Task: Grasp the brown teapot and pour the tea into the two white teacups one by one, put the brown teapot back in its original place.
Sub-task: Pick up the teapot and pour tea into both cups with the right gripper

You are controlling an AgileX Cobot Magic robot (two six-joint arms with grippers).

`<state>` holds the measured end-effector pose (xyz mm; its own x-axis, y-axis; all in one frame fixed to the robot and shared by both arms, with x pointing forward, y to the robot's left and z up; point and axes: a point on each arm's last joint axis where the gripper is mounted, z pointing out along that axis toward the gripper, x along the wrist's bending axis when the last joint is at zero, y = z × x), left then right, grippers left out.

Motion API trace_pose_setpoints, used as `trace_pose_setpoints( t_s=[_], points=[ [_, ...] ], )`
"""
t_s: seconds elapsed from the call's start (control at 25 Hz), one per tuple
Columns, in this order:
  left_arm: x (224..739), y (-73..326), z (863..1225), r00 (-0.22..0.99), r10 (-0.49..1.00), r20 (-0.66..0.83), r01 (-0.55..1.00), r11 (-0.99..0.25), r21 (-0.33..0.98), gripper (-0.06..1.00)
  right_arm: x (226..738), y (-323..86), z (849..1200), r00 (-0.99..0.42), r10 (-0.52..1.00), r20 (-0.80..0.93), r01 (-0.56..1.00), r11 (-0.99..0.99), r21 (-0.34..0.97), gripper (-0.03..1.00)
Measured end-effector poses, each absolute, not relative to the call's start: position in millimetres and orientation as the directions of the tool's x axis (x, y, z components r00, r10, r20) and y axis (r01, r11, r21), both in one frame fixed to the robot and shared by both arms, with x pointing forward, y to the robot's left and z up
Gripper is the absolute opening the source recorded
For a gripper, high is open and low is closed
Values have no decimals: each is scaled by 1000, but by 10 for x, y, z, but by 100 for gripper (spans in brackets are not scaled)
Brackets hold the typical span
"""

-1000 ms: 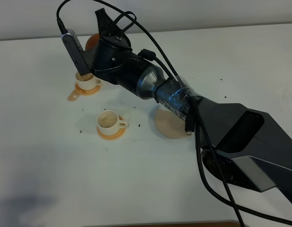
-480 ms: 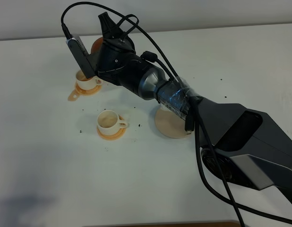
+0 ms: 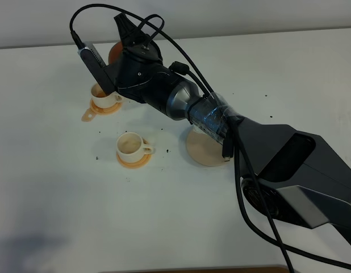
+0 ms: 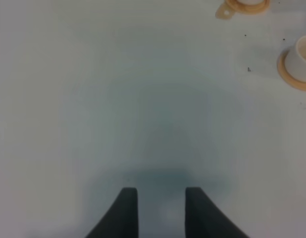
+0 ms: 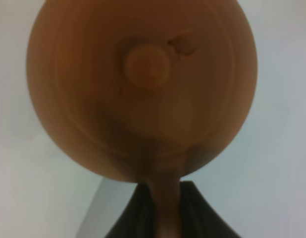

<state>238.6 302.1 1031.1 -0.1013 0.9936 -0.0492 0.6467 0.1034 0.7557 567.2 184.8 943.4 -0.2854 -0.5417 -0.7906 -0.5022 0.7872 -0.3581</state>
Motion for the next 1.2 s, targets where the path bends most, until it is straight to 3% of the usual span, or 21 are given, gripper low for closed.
trace_pose_setpoints(
  t_s=[1.2],
  points=[
    [2386,3021,10311,-101,994,-49,647,103,756,28,5691,1886,9491,-162,-603,-781,-524,723,-450,13]
  ],
)
